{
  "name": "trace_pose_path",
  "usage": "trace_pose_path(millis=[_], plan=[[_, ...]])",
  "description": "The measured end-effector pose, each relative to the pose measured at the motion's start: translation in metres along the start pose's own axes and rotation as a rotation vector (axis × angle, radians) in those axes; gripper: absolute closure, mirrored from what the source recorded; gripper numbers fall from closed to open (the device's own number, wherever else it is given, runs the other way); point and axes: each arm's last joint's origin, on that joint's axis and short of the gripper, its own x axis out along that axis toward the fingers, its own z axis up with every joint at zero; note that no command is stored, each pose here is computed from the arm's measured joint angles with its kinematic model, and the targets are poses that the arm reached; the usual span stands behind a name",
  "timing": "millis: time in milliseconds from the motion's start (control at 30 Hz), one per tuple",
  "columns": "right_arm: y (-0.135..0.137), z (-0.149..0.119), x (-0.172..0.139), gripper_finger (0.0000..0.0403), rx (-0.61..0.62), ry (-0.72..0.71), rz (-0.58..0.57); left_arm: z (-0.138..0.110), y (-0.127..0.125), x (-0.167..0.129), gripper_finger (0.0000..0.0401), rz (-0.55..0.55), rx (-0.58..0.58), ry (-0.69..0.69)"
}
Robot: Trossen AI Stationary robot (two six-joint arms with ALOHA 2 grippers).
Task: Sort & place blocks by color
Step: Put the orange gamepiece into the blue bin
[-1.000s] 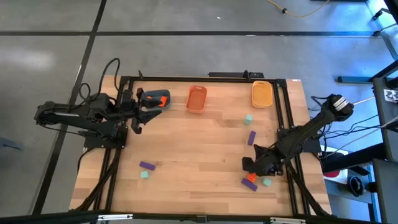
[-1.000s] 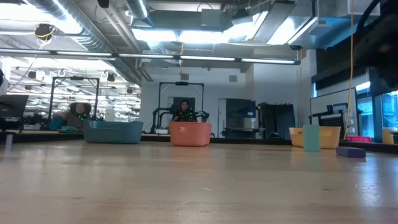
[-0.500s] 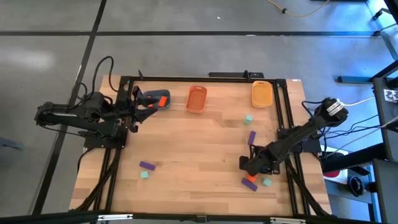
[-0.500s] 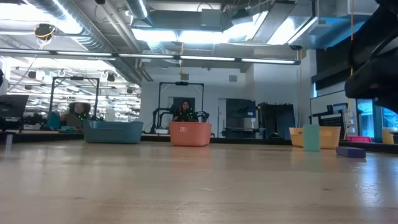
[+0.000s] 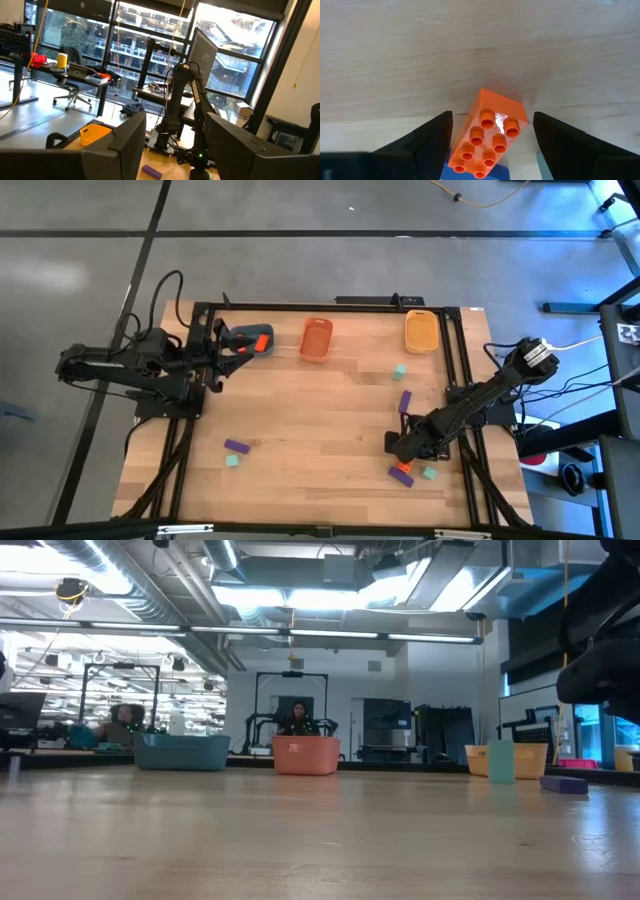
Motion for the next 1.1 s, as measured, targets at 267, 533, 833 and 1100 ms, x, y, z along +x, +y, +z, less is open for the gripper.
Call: trace_pose_path(millis=[267, 533, 833, 1100], plan=[[-0.001, 0.0, 0.0, 0.0177, 0.0, 0.012, -0.012, 0.0, 0.0, 0.0, 0.0206, 0.006, 0.0, -0.002], [0.0, 0.0, 0.0, 0.0264, -0.011, 0.014, -0.008, 0.0, 0.0, 0.0, 0.0206, 0.006, 0.0, -0.002], [0.001, 0.003, -0.004, 0.0256, -0.065, -0.051, 0.057, 0.0, 0.0, 0.0, 0.0206, 0.012, 0.0, -0.004], [0.015, 0.024, -0.054, 0.0265, -0.319, -0.196, 0.398, 0.0, 0.001, 0.0, 0.0206, 0.04, 0.0, -0.01]])
